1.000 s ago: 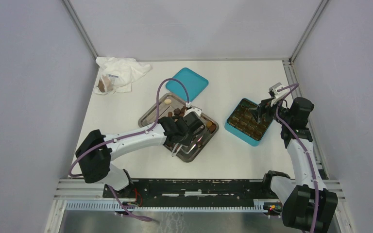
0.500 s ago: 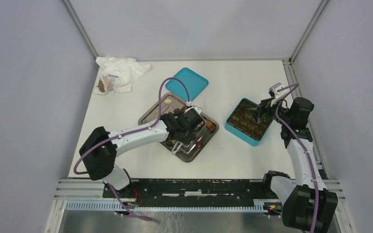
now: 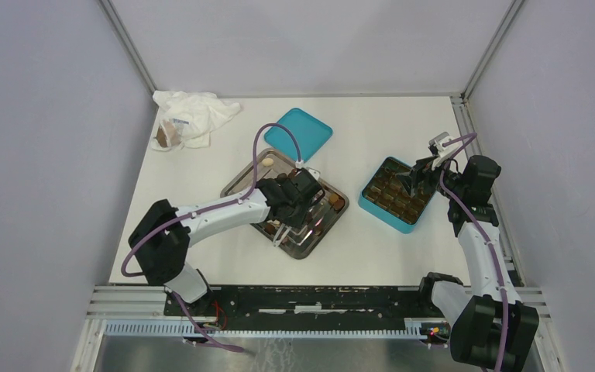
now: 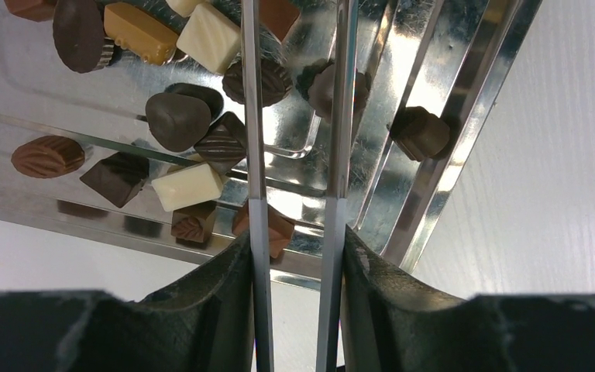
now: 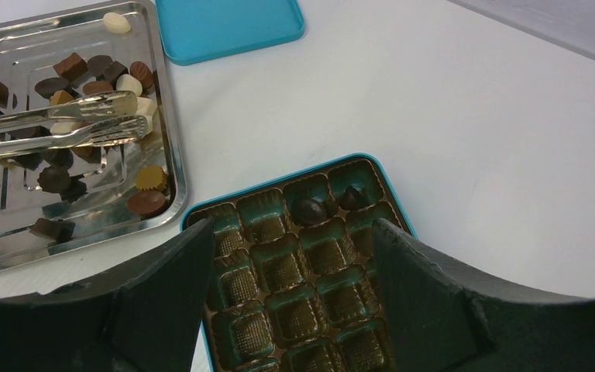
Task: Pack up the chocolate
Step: Pick up the fake chocolate from the plate.
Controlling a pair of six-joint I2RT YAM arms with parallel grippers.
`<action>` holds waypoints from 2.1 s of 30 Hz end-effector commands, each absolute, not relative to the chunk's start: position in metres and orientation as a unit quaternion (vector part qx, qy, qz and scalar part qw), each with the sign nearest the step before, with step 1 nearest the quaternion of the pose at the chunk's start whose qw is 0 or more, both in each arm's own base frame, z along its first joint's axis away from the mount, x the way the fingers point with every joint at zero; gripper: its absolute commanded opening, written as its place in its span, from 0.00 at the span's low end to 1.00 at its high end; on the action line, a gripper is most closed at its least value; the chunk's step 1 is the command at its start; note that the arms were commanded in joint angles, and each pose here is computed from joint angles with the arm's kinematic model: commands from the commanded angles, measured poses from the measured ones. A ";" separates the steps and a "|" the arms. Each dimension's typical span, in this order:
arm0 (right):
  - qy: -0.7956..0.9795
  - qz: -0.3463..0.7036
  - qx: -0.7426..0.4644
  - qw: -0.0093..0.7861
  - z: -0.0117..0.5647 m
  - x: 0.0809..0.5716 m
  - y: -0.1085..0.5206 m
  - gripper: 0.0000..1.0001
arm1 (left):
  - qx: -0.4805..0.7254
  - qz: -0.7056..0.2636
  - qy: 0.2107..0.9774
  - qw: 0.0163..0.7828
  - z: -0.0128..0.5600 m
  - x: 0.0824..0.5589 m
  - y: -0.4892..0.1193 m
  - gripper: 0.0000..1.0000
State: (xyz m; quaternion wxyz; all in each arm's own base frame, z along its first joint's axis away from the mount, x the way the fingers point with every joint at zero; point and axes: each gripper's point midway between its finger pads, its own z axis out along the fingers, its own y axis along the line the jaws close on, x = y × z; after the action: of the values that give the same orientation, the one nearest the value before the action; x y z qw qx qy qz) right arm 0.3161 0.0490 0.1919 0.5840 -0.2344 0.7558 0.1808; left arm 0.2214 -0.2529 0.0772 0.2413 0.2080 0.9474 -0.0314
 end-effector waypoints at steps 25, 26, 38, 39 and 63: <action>0.743 0.181 -0.248 0.594 0.199 0.316 0.051 0.80 | 0.206 -0.085 0.933 0.284 0.120 0.238 -0.271 0.46; 0.743 0.181 -0.248 0.594 0.199 0.316 0.051 0.80 | 0.206 -0.086 0.933 0.284 0.121 0.238 -0.271 0.46; 0.742 0.182 -0.249 0.595 0.201 0.316 0.051 0.80 | 0.206 -0.075 0.937 0.272 0.113 0.240 -0.266 0.46; 0.742 0.183 -0.249 0.595 0.200 0.316 0.052 0.80 | 0.206 -0.074 0.937 0.271 0.112 0.240 -0.266 0.46; 0.742 0.183 -0.249 0.595 0.200 0.316 0.052 0.79 | 0.210 -0.059 0.943 0.252 0.096 0.238 -0.263 0.46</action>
State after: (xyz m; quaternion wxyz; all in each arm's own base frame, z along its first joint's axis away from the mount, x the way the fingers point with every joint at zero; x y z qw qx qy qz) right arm 0.3155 0.0502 0.1923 0.5838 -0.2364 0.7546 0.1841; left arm 0.2262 -0.2585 0.0860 0.2334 0.1979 0.9502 -0.0594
